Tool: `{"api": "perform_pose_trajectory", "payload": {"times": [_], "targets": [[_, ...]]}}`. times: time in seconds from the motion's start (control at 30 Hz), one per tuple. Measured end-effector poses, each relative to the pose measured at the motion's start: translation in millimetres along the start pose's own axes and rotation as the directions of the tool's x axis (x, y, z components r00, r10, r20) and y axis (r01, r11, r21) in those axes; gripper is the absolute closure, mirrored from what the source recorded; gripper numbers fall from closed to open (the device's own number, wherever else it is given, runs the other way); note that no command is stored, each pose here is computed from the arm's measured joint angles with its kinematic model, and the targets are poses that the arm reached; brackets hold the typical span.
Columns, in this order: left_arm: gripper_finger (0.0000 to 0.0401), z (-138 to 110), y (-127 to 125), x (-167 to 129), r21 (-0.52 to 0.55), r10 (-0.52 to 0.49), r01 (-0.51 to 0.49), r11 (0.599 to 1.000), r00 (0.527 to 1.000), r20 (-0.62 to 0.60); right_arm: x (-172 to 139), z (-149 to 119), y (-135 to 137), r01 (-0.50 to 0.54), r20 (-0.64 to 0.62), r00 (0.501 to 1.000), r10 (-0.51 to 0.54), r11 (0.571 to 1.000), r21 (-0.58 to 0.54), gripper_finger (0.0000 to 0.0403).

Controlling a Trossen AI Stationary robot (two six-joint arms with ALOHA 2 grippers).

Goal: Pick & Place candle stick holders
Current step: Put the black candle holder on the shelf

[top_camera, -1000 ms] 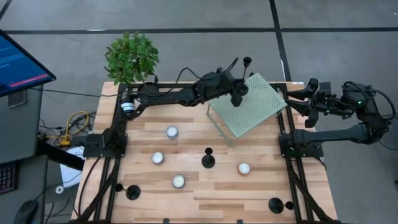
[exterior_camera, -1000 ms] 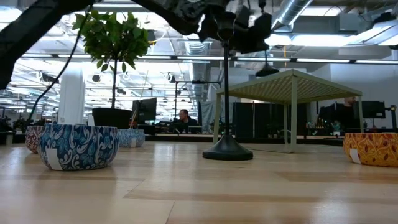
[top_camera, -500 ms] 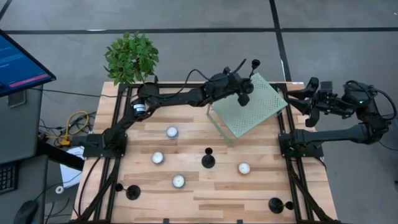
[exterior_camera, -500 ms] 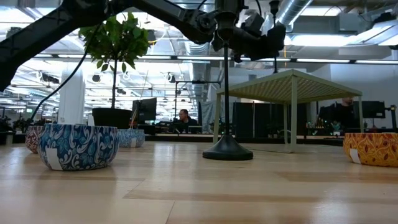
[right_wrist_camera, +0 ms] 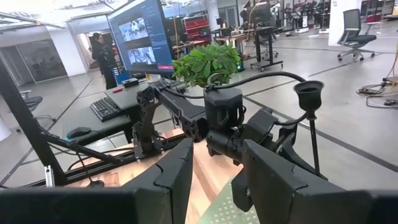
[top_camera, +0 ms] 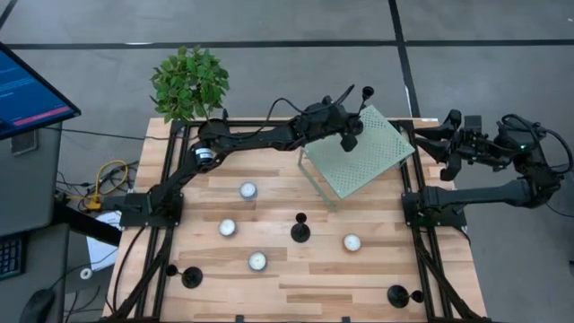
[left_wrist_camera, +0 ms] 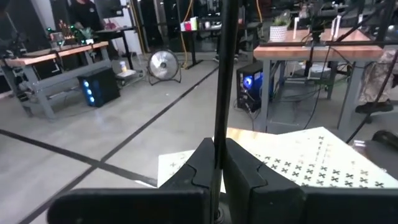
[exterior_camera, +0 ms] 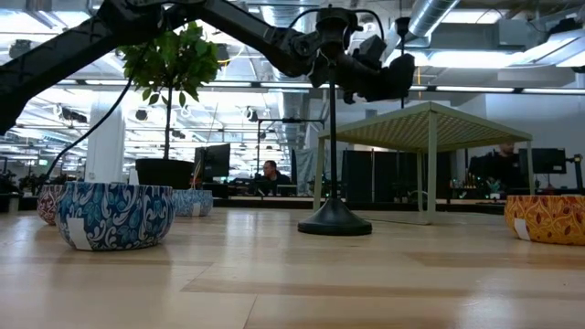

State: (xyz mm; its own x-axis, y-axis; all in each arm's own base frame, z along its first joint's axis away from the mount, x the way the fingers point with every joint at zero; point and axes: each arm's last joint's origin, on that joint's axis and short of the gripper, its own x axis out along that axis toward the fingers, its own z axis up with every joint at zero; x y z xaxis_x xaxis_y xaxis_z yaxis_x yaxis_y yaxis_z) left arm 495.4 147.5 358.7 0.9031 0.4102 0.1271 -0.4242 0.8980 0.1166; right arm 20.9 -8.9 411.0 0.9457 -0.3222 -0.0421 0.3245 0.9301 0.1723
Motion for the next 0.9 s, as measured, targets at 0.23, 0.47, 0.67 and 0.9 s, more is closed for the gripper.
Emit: {"api": "perform_pose_trajectory", "payload": {"times": [0.23,0.47,0.67,0.9], "targets": [[0.0388,-3,-4,-1,0.012,-0.024,0.025,1.000,0.999,-0.033,0,0,0,0.000,0.000,1.000,0.000,1.000,0.000,0.0272],[0.0386,-5,-8,-2,0.012,-0.040,0.041,0.999,0.997,-0.068,0,0,0,0.001,-0.003,1.000,-0.001,1.000,-0.001,0.0272],[0.0354,-6,-8,-2,0.002,-0.042,0.042,0.999,0.996,-0.074,0,-2,0,0.005,-0.016,1.000,-0.005,1.000,-0.005,0.0272],[0.0292,-6,-9,-3,-0.014,-0.085,0.084,0.996,0.992,-0.091,1,-10,-4,0.106,-0.096,0.990,-0.107,0.994,-0.015,0.0233]]}}
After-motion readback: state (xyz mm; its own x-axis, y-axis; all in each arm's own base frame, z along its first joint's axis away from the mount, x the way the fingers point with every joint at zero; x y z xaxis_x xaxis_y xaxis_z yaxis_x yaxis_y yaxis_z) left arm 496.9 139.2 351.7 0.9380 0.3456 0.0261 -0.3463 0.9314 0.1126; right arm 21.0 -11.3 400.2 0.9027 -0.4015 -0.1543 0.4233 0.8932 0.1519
